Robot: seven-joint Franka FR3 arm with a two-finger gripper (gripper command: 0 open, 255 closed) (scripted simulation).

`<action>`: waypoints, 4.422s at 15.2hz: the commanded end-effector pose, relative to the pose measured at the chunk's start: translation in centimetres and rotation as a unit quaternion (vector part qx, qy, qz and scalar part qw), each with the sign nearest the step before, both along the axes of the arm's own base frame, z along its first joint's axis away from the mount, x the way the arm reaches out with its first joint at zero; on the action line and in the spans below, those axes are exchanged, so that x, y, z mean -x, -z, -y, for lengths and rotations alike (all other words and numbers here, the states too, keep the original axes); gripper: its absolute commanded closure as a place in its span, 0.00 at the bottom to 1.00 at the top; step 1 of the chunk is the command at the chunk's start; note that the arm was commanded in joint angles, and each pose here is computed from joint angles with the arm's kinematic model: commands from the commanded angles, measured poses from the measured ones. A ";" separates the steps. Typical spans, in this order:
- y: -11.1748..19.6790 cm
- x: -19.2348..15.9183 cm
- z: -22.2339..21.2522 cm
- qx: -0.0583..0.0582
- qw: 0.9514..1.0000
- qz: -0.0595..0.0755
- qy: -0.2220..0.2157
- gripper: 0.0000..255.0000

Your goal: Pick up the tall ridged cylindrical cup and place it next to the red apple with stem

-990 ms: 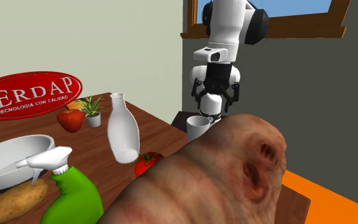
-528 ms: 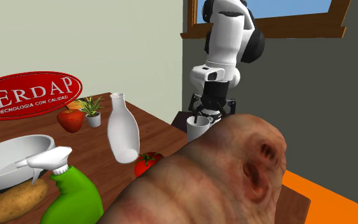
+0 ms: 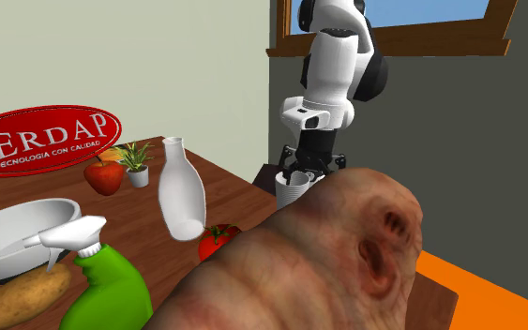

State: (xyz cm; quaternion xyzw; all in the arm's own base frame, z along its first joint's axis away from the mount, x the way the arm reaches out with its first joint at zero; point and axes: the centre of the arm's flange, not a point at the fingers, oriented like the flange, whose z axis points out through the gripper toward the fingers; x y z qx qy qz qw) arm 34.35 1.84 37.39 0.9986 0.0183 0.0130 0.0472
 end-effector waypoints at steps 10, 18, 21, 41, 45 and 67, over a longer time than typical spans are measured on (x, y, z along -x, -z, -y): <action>0.0 0.0 0.0 0.000 1.000 0.000 0.000 1.00; -3.2 0.0 0.0 0.000 1.000 0.000 0.000 1.00; -4.7 0.0 0.0 0.000 1.000 0.000 0.000 1.00; -15.3 0.0 0.0 0.000 1.000 0.000 0.000 1.00; -17.4 0.0 0.0 0.000 1.000 0.000 0.000 1.00; -22.6 -1.9 15.7 0.000 1.000 0.000 0.000 1.00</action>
